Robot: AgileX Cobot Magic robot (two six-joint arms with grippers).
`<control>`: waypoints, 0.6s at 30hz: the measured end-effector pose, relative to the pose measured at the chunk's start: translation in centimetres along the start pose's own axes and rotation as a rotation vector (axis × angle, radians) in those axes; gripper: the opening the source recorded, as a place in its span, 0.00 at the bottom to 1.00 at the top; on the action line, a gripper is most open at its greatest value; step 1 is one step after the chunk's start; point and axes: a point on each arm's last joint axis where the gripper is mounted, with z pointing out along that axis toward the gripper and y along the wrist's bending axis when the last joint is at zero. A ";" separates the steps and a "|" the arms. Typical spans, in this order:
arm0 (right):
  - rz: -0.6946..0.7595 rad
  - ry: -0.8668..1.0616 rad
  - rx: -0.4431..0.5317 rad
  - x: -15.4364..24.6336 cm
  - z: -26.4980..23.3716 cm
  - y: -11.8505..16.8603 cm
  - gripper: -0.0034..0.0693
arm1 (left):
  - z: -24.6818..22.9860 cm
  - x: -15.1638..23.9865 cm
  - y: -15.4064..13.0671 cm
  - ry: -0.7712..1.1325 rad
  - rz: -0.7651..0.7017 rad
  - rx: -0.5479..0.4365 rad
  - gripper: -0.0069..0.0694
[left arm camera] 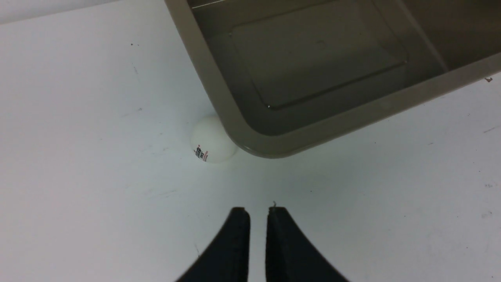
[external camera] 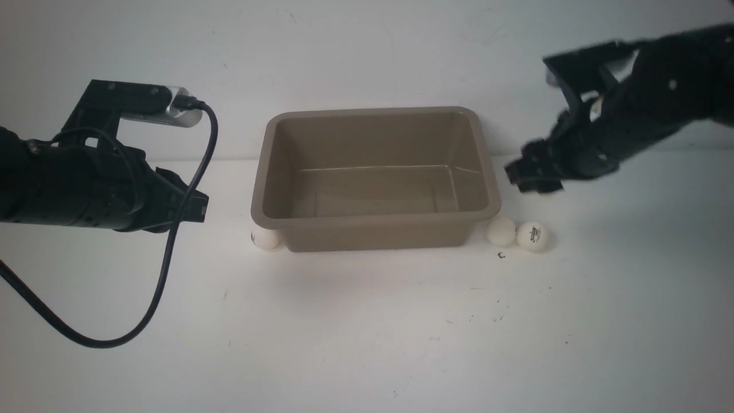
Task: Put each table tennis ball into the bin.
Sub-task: Use the right arm to put the table tennis ball into the box
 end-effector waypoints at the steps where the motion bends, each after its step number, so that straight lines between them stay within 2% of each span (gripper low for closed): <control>1: 0.002 -0.004 0.000 -0.6 0.8 -0.1 0.53 | 0.0 0.0 0.0 0.000 0.000 0.000 0.16; 13: 0.009 0.045 -0.007 -1.3 2.3 -0.1 0.60 | 0.0 0.0 0.0 0.000 0.000 0.001 0.16; 18: -0.035 0.048 0.035 -1.5 1.4 -0.5 0.61 | 0.0 0.0 0.0 0.000 0.000 0.001 0.16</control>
